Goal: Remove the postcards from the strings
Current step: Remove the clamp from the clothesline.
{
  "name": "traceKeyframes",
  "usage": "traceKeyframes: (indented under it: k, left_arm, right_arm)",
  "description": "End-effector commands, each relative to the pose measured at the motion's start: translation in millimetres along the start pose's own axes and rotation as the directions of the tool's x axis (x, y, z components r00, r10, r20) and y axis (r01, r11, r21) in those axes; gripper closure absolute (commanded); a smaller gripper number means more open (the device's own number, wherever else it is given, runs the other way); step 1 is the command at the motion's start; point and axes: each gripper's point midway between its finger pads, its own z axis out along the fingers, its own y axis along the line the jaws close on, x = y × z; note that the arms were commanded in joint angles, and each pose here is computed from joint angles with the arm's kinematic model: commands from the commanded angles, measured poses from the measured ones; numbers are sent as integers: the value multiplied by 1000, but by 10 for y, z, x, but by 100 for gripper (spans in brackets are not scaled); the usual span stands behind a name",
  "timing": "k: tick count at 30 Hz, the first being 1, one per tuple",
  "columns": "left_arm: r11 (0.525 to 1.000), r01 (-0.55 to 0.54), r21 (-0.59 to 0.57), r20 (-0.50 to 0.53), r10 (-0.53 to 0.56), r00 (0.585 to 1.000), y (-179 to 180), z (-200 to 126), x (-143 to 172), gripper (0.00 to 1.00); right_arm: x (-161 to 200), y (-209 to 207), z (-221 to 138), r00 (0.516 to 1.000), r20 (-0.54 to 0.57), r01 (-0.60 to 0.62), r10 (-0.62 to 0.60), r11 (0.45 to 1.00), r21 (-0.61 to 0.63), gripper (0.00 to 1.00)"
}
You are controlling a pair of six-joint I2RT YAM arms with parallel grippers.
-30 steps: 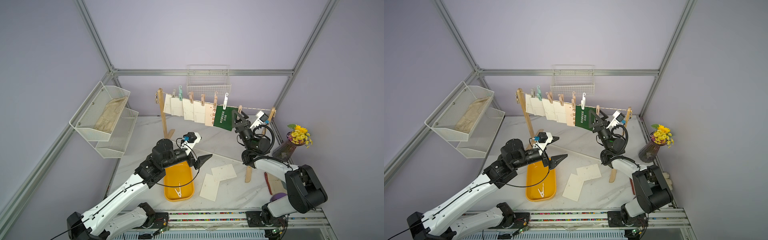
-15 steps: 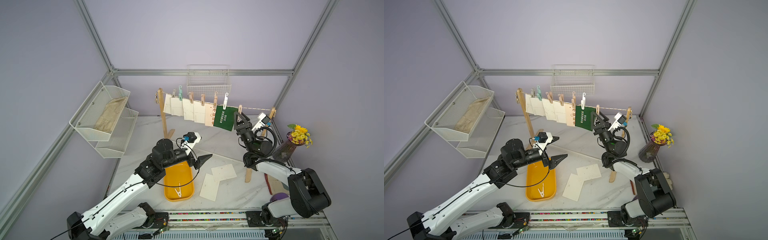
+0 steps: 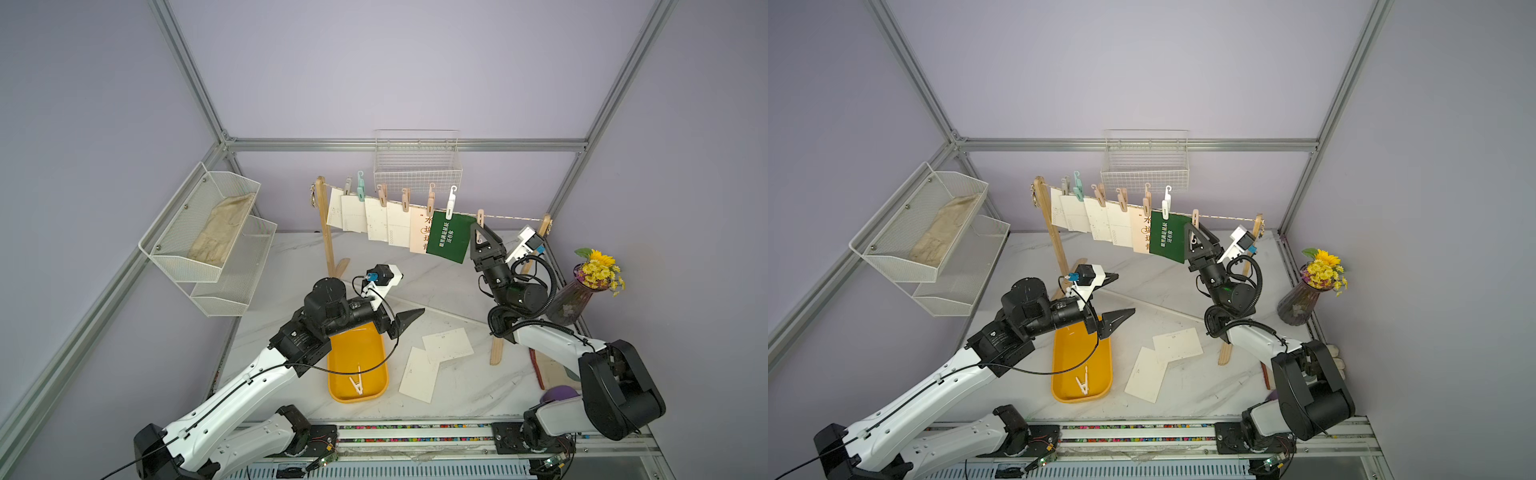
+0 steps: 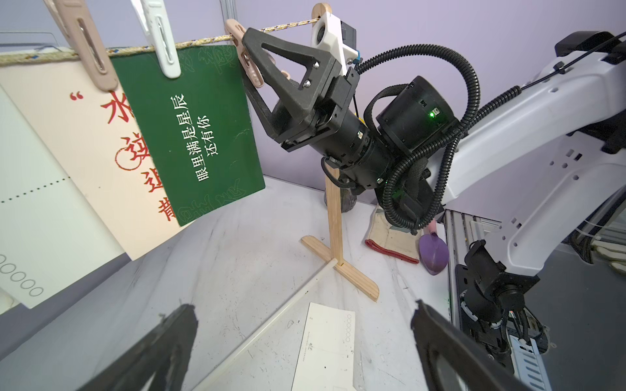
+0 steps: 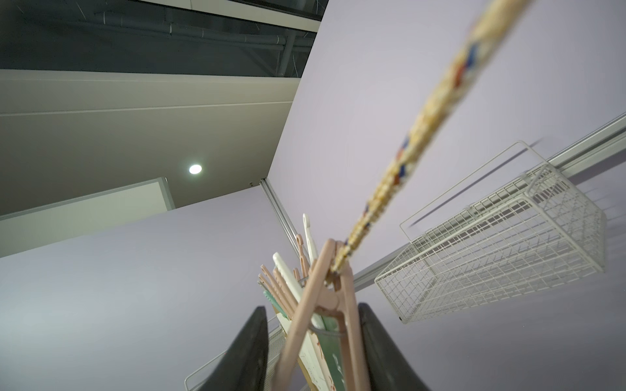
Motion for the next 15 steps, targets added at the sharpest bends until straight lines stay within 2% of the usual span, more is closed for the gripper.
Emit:
traceKeyframes:
  k: [1,15]
  left_arm:
    - [1000,-8,15,25,8,1000,-32,-19,-67,0]
    - [1000,-9,8,24,9,1000,-20,-17,-56,0]
  right_arm:
    - [-133,143,-20,999,40,5,-3,999,-49,60]
    - [-148,149,-37,999,46,15,-13,999,-44,73]
